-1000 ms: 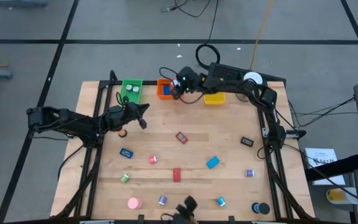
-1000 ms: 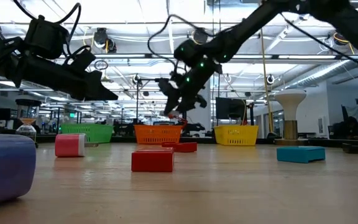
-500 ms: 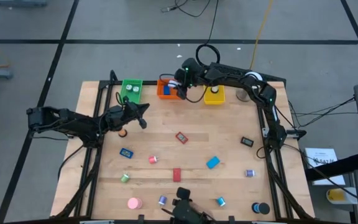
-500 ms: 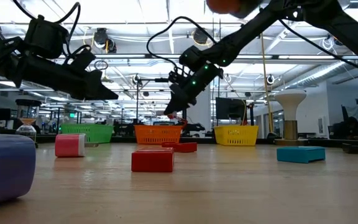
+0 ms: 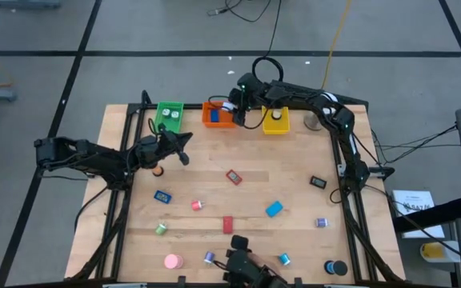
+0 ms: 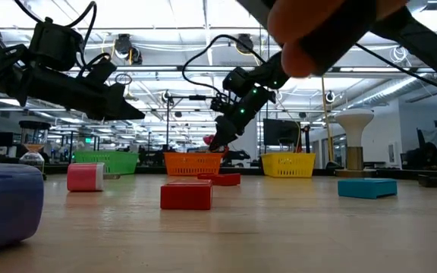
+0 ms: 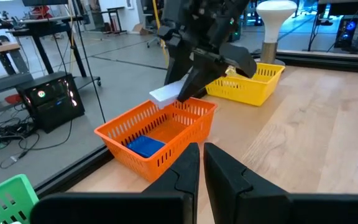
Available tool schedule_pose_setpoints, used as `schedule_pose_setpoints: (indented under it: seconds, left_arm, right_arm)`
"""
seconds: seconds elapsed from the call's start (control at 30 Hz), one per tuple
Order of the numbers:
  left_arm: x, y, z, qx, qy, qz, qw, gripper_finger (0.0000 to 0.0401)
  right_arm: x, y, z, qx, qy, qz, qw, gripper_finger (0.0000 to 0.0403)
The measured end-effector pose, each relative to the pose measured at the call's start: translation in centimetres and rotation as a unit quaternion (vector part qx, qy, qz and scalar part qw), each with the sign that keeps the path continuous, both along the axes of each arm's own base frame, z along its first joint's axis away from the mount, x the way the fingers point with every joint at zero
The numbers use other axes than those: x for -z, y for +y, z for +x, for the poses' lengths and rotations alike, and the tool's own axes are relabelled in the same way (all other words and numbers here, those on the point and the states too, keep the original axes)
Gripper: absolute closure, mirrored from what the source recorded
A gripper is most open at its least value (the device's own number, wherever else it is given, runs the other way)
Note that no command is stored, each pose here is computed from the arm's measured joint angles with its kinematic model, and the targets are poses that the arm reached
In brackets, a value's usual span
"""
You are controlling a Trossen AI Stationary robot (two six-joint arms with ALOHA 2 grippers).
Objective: Pick & Place Office items
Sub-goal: Put the white digital clock into the orange bin
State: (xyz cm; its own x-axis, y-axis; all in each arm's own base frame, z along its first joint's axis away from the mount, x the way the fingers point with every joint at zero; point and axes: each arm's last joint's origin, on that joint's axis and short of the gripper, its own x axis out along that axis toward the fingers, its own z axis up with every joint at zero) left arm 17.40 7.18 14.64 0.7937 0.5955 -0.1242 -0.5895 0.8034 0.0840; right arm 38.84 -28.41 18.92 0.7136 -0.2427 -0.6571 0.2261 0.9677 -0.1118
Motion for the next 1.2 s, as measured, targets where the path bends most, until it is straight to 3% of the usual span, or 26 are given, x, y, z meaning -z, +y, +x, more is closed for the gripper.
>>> schedule_pose_setpoints:
  seconds: [0.3,1.2]
  left_arm:
    - [0.0,0.0,0.0,0.0,-0.001,0.001,1.0,0.037]
    - [0.0,0.0,0.0,0.0,-0.001,-0.001,1.0,0.037]
  right_arm:
    - [1.3,0.0,1.0,-0.017,-0.012,-0.022,1.0,0.0247]
    - [1.5,0.0,0.9,-0.006,-0.01,-0.006,1.0,0.024]
